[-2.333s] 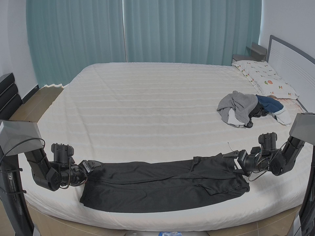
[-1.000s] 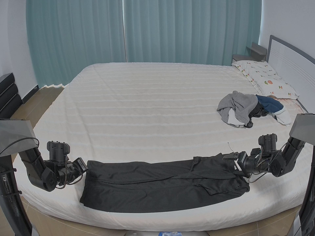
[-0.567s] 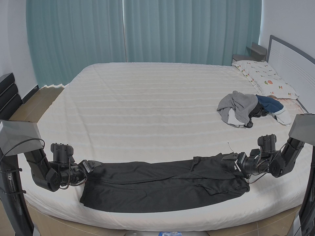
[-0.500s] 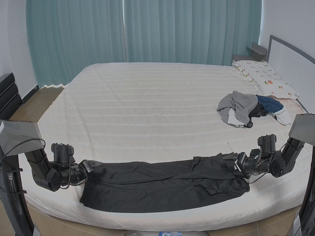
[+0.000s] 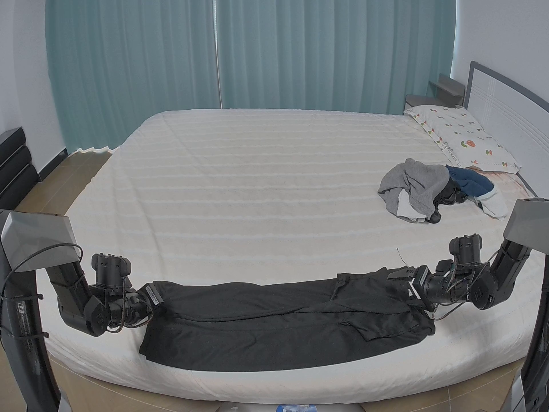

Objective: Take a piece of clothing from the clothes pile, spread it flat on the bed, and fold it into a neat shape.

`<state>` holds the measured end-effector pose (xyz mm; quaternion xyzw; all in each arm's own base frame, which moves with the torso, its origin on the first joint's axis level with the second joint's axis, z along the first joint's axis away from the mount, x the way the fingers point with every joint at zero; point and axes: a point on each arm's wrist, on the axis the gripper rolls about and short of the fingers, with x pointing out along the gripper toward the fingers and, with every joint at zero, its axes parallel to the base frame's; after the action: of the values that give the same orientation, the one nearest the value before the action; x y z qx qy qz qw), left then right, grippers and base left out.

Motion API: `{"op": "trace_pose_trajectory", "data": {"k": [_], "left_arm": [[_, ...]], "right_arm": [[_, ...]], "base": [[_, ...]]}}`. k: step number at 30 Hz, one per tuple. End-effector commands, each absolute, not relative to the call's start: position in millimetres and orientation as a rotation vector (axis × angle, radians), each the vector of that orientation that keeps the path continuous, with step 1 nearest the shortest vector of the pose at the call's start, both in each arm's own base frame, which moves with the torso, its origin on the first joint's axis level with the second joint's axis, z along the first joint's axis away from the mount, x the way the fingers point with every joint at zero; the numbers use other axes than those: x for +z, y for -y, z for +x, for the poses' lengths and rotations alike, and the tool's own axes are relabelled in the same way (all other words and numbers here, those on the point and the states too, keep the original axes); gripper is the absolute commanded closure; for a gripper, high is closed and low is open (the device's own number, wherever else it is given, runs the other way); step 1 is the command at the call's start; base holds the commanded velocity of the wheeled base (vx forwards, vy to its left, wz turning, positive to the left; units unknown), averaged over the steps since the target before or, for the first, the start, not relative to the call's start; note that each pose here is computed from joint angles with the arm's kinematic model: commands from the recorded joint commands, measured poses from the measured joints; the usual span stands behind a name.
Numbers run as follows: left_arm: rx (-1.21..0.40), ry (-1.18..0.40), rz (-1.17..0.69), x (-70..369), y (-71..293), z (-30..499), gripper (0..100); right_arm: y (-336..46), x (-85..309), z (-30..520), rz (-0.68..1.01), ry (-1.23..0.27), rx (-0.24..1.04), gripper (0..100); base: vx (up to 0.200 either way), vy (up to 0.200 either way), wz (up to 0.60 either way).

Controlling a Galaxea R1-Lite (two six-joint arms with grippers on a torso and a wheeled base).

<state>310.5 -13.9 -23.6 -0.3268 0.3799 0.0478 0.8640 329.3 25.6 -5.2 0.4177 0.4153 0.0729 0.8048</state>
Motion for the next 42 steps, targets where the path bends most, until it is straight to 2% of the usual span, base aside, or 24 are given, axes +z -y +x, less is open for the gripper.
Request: {"op": "trace_pose_trajectory", "data": {"k": [1,11,21,27,30,42], "left_arm": [[0.147,-0.774,-0.664,-19,12,307,100],[0.160,-0.729,-0.681,-9,14,309,100],[0.157,-0.688,-0.756,4,19,311,100],[0.158,-0.690,-0.762,4,20,311,100],[0.158,-0.692,-0.762,3,20,311,100],[0.160,-0.696,-0.761,1,20,312,100]], "right_arm": [[-24,-1,329,0.897,-0.876,0.157,0],[-40,32,312,0.880,-0.840,0.200,0],[-51,41,303,0.842,-0.948,0.094,0],[-55,37,305,0.839,-0.998,0.081,0],[-58,19,316,0.861,-1.037,0.049,0],[-66,3,327,0.828,-1.037,-0.020,0]], "base": [[0.000,0.000,0.00],[0.000,0.000,0.00],[0.000,0.000,0.00],[0.000,0.000,0.00],[0.000,0.000,0.00],[0.000,0.000,0.00]]}}
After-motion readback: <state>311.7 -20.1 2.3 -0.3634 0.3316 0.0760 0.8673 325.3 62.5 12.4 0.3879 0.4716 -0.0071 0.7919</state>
